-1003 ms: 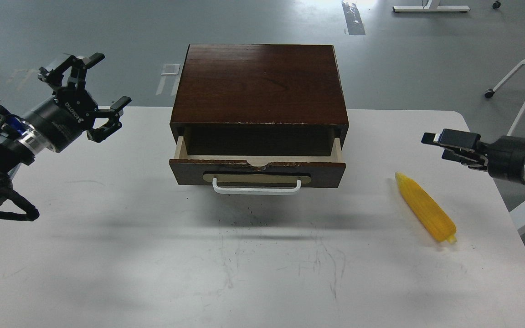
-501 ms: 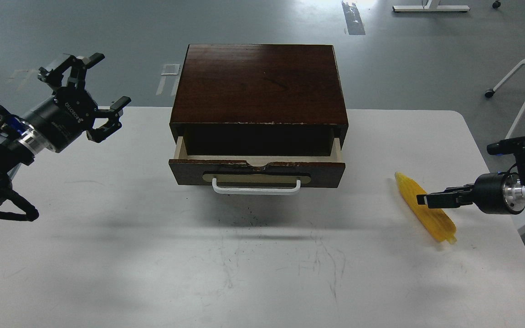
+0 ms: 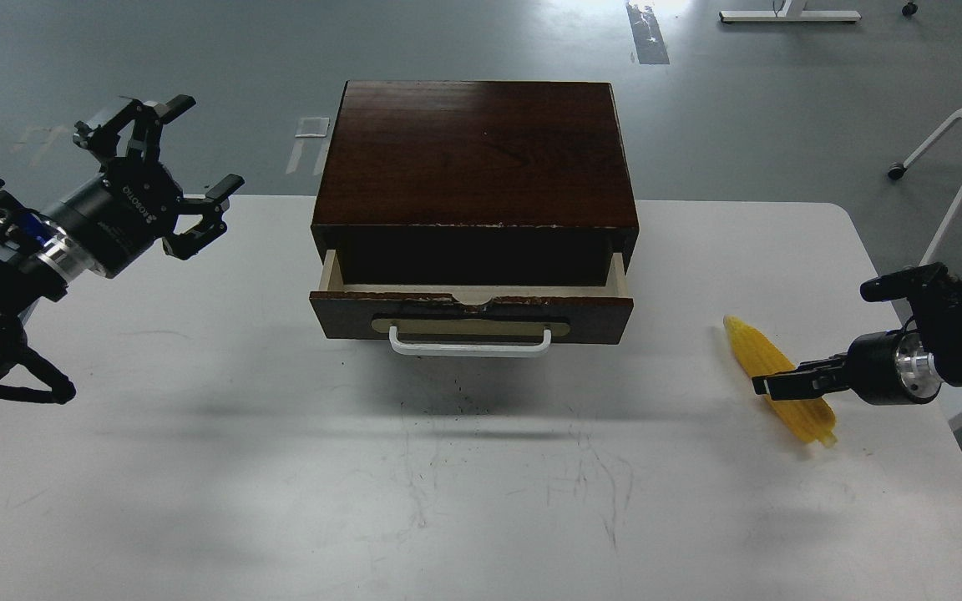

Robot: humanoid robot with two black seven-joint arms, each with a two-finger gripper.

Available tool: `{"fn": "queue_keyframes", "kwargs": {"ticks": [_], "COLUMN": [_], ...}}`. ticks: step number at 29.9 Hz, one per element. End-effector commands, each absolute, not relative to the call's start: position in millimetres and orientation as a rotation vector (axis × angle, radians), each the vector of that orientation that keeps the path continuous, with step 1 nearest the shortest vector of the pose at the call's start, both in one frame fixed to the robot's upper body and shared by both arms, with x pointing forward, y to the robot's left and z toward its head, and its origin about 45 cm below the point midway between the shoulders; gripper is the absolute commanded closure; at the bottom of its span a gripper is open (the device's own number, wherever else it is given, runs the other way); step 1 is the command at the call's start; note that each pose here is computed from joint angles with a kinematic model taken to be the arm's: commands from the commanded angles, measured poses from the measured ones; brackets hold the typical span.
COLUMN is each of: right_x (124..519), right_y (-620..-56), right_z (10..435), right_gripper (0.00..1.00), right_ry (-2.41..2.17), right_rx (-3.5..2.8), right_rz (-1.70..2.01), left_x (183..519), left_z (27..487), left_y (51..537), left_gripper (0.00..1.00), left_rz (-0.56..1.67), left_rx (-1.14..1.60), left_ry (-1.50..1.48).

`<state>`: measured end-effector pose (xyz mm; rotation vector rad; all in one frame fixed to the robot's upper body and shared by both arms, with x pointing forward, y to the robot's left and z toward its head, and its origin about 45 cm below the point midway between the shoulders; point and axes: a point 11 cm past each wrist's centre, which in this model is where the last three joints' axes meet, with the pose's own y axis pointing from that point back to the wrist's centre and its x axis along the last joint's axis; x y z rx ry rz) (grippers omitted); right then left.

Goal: Put corn in drawer with both arms
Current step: 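Reach the right gripper down to the yellow corn and grasp it, then lift the corn and carry it over the open drawer with the right gripper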

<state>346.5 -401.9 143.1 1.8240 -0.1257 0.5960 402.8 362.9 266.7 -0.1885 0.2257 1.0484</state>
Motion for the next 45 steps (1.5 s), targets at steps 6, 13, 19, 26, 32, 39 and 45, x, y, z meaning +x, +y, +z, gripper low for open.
{"fn": "queue_keyframes", "kwargs": {"ticks": [6,13,19,26,32,39,45], "right_x": [346,362,419,459,458,434,415], "right_y": [-399,-393,-361,-261,-171,-97,-51], "right_z": [141,167,267,367,392,383,363], "right_gripper": [0.90,0.99,0.98,0.98,0.98,0.98,0.98], "right_ry": [-0.114,-0.133,-0.205,-0.039,0.149,0.365,0.522], "right_rx": [1.828,1.825,1.779,1.655,1.583,1.540,1.493], "right_rz": [0.596,0.663,0.913,1.213,1.388,1.494,1.544], "left_x": [403,403,405,405,405,404,405], "left_z": [266,265,269,268,270,271,271], "left_y": [361,359,359,358,360,364,364], "left_gripper": [0.01,0.01,0.01,0.01,0.01,0.01,0.01], "left_rz": [1.045,1.041,1.043,1.040,1.044,1.050,1.050], "left_rx": [-0.189,-0.193,-0.203,-0.204,-0.202,-0.198,-0.200], "left_ry": [0.227,0.230,0.223,0.225,0.220,0.215,0.216]}}
